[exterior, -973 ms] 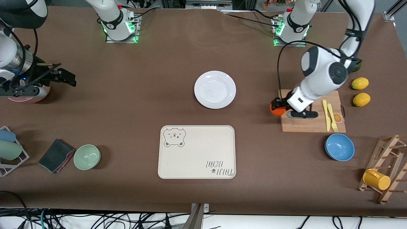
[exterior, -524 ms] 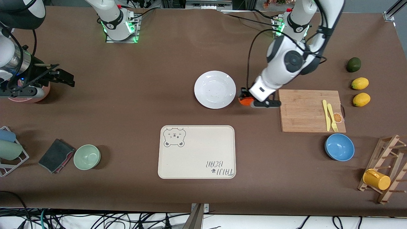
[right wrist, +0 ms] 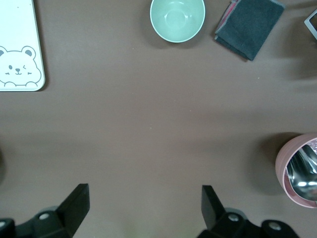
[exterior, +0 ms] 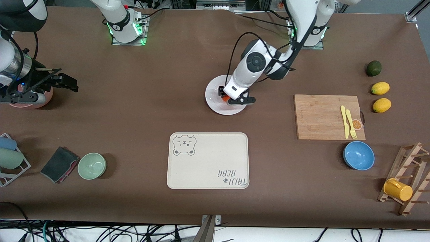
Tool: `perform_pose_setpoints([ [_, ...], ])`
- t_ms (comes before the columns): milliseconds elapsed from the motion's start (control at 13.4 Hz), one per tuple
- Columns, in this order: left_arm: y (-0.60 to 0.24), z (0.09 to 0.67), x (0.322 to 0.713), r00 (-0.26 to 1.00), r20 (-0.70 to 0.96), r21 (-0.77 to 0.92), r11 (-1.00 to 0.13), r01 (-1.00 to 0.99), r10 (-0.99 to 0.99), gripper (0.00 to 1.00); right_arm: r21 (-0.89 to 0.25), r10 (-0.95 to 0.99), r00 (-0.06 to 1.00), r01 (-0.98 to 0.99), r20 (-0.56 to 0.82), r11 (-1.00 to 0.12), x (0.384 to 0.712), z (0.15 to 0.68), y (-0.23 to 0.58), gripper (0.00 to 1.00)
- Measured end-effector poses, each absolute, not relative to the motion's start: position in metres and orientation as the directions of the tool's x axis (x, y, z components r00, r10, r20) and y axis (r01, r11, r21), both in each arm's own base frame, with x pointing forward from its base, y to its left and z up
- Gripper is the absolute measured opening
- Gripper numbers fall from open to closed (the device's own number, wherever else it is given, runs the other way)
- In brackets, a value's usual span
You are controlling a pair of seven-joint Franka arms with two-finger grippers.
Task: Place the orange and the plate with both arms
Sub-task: 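Lower the orange onto the plate and open the left gripper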
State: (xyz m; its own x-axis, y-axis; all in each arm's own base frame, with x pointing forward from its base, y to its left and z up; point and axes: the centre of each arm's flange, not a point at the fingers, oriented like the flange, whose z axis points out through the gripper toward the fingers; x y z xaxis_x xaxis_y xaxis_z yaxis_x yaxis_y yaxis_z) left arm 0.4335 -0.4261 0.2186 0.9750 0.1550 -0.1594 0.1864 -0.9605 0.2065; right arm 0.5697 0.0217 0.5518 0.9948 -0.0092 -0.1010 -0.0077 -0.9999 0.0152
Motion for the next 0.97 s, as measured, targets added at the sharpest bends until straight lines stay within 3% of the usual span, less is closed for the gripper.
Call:
perform_pose_setpoints([
  [374,-0.419,0.214,0.444,0.972,-0.157,0.199,-0.958,0.206,0.176,0.69,0.015,-0.012,0.995,-0.01,-0.101,-1.0,0.57,0.552,0.02,1.0],
  [524,-0.417,0.212,0.444,0.971,-0.16,0.194,-0.959,0.209,0.179,0.73,0.015,-0.012,0.995,-0.01,-0.101,-1.0,0.57,0.552,0.02,1.0],
  [748,-0.414,0.212,0.447,0.969,-0.161,0.19,-0.958,0.217,0.187,0.99,0.015,-0.012,0.995,-0.01,-0.101,-1.0,0.57,0.552,0.02,1.0],
  [973,-0.398,0.226,0.465,0.963,-0.159,0.185,-0.952,0.246,0.218,1.0,0.015,-0.012,0.995,-0.01,-0.101,-1.0,0.57,0.552,0.02,1.0],
])
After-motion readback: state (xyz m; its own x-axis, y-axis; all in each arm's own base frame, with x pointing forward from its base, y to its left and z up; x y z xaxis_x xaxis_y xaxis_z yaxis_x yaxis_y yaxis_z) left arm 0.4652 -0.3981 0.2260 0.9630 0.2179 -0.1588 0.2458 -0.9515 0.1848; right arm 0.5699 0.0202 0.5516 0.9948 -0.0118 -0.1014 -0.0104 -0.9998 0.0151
